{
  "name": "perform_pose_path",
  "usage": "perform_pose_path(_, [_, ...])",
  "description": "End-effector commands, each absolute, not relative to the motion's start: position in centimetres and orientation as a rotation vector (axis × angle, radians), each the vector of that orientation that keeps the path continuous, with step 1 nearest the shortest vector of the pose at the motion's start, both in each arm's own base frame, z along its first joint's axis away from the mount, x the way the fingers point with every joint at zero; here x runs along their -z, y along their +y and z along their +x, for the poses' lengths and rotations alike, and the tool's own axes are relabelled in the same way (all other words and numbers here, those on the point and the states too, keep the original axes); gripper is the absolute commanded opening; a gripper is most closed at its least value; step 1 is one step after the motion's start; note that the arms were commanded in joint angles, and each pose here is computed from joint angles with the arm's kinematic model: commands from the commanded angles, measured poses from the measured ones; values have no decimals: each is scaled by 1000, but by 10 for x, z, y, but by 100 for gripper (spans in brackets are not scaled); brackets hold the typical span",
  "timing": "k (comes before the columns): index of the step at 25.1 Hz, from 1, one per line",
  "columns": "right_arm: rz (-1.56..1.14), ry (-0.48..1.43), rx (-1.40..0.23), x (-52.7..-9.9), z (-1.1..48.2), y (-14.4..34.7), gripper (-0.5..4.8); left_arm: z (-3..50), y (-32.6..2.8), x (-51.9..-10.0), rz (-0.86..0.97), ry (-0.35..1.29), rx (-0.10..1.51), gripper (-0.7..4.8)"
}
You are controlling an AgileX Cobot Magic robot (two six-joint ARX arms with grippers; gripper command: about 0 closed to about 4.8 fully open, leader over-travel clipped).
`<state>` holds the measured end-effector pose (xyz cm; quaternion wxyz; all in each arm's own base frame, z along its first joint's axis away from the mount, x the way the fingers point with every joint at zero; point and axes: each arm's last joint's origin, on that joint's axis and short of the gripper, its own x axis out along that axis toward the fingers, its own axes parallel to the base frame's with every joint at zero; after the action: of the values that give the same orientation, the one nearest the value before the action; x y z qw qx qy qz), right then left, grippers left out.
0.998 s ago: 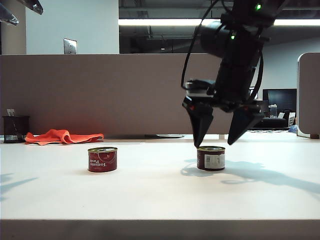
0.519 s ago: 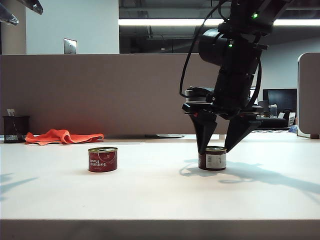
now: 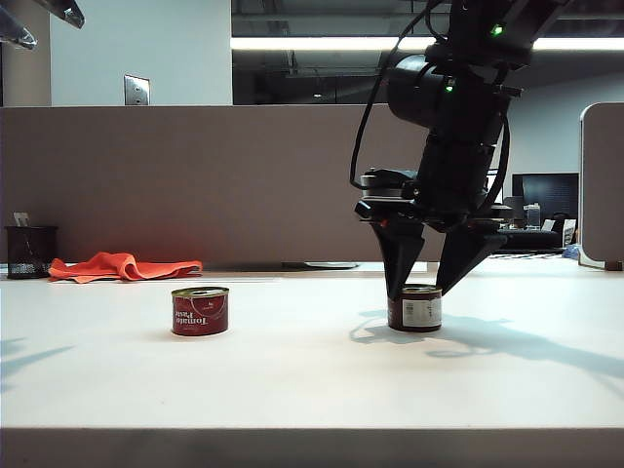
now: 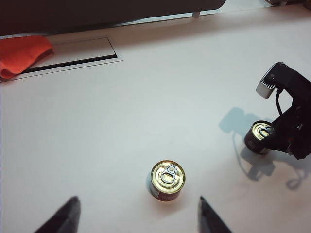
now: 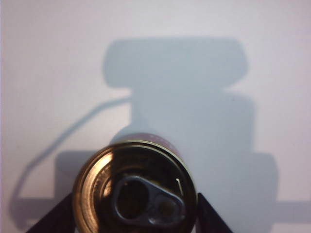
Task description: Stack a can of tomatoes on the right onto the can of tomatoes on the left.
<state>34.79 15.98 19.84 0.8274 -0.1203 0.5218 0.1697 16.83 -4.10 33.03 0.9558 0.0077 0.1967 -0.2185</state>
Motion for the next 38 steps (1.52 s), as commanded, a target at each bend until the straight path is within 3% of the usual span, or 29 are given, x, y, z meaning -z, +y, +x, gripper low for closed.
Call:
perform_pose_path(1, [-231, 1008, -371, -227, 350, 163, 313, 168, -41, -332, 15, 388, 448, 305])
perform_pose_path(9, [-196, 822, -462, -292, 348, 202, 315, 168, -41, -332, 16, 387, 445, 305])
perform_pose_path(13, [-213, 777, -525, -303, 343, 231, 315, 168, -41, -332, 16, 387, 445, 305])
perform_pose_path(27, [-266, 731, -682, -261, 333, 312, 314, 168, -41, -332, 15, 392, 445, 305])
perform_pose_path(38, [-308, 793, -691, -232, 335, 322, 314, 168, -41, -331, 15, 396, 445, 305])
